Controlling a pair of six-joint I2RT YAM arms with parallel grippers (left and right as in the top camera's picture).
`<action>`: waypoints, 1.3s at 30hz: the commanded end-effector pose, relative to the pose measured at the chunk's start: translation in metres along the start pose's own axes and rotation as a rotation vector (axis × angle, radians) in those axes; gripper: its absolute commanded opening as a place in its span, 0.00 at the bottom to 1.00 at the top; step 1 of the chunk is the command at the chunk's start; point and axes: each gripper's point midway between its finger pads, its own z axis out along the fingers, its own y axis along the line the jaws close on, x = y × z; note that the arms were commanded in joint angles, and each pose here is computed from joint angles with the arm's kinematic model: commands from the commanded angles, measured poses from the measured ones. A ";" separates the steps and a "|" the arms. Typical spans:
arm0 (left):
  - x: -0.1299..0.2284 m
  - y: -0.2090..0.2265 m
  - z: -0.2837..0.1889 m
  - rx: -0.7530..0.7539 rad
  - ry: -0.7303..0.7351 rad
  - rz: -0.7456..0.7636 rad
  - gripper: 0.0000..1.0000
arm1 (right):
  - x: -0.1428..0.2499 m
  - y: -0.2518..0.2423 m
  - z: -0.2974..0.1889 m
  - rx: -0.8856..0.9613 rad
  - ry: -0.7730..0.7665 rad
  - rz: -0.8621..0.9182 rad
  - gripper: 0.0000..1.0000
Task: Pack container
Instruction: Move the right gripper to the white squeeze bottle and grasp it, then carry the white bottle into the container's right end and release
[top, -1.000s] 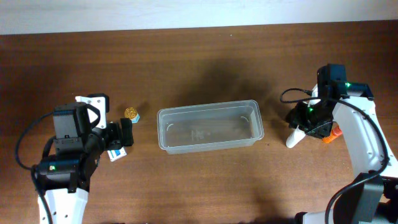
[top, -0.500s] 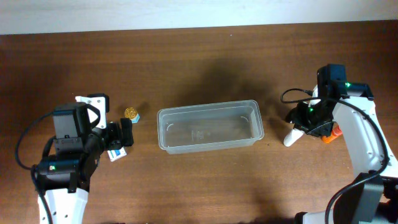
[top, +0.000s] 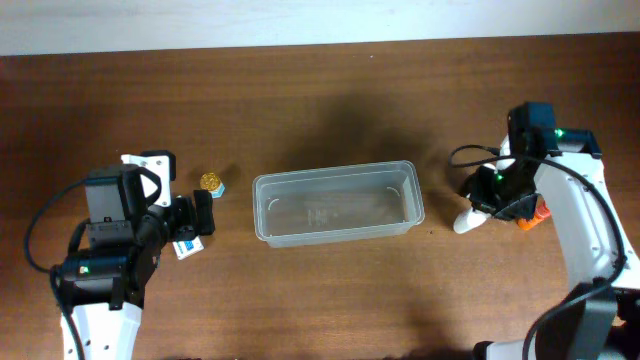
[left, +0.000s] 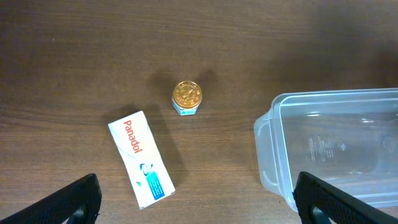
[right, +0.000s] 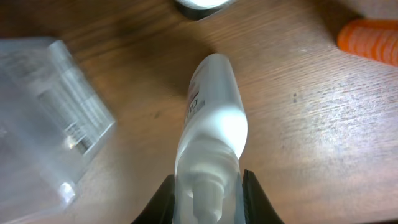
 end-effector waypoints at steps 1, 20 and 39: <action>-0.007 -0.002 -0.005 0.013 -0.020 -0.007 0.99 | -0.007 0.036 -0.066 -0.060 -0.179 -0.169 0.14; -0.007 -0.002 -0.005 0.013 -0.020 -0.007 0.99 | 0.025 0.138 -0.065 -0.041 -0.147 -0.668 0.13; -0.007 -0.002 -0.005 0.013 -0.019 -0.007 0.99 | -0.008 0.146 0.017 0.064 -0.021 -0.653 0.41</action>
